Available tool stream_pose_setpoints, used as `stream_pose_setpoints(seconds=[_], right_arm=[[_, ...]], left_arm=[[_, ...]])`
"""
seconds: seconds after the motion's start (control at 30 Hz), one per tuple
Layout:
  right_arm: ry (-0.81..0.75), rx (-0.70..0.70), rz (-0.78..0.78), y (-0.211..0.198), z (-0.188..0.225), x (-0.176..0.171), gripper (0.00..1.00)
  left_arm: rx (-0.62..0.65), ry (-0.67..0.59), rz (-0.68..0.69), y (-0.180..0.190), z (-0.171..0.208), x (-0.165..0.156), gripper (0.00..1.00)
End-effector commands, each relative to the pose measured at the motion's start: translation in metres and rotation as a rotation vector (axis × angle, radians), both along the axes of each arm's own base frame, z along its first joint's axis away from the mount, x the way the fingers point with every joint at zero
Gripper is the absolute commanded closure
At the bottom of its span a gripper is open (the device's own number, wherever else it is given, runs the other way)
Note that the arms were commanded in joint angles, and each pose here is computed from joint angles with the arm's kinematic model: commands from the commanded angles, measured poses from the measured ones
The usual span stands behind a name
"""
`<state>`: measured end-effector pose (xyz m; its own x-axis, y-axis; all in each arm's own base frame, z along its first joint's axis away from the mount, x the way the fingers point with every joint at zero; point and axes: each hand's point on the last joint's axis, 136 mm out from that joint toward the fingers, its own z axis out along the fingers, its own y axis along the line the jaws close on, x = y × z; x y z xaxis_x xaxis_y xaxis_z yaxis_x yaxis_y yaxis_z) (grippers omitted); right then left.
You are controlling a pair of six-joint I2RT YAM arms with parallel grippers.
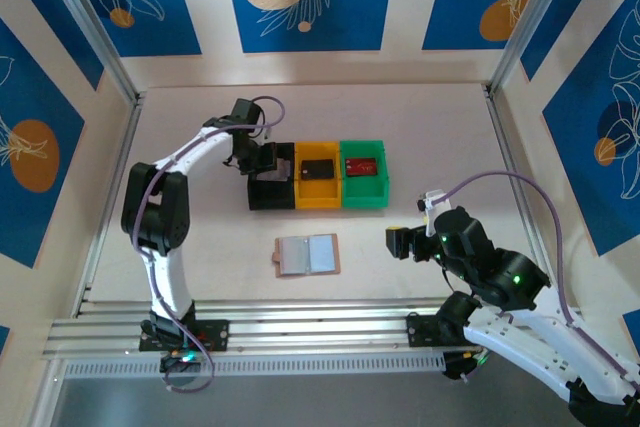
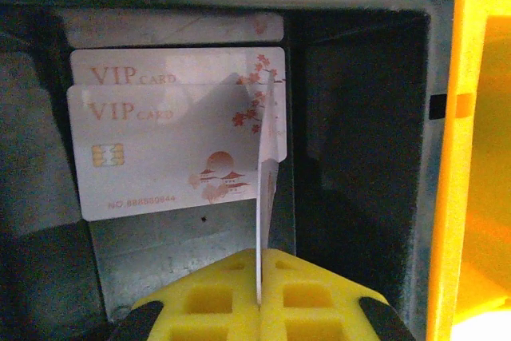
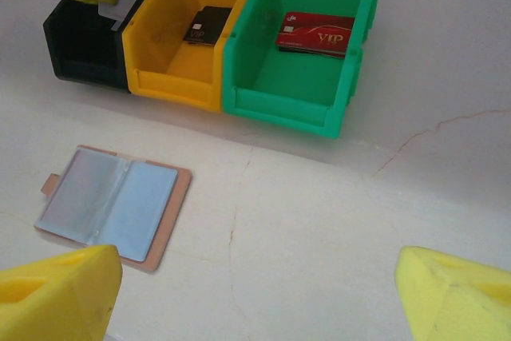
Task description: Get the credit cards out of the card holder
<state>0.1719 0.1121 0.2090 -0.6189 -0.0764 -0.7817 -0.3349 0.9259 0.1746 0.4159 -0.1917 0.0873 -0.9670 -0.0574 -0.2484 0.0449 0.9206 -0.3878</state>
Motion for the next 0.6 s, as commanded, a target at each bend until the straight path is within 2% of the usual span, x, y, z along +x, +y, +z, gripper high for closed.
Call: stream_pose_setpoints(seconds=[0.0,0.57], right_arm=[[-0.013,0.011,0.03,0.005,0.001,-0.001,0.11],[-0.015,0.013,0.034,0.006,0.001,-0.001,0.11]], left_arm=[[-0.032,0.007,-0.003,-0.002,0.001,0.007,1.0],[-0.011,0.052,0.004,0.009,-0.017,0.01,1.0]])
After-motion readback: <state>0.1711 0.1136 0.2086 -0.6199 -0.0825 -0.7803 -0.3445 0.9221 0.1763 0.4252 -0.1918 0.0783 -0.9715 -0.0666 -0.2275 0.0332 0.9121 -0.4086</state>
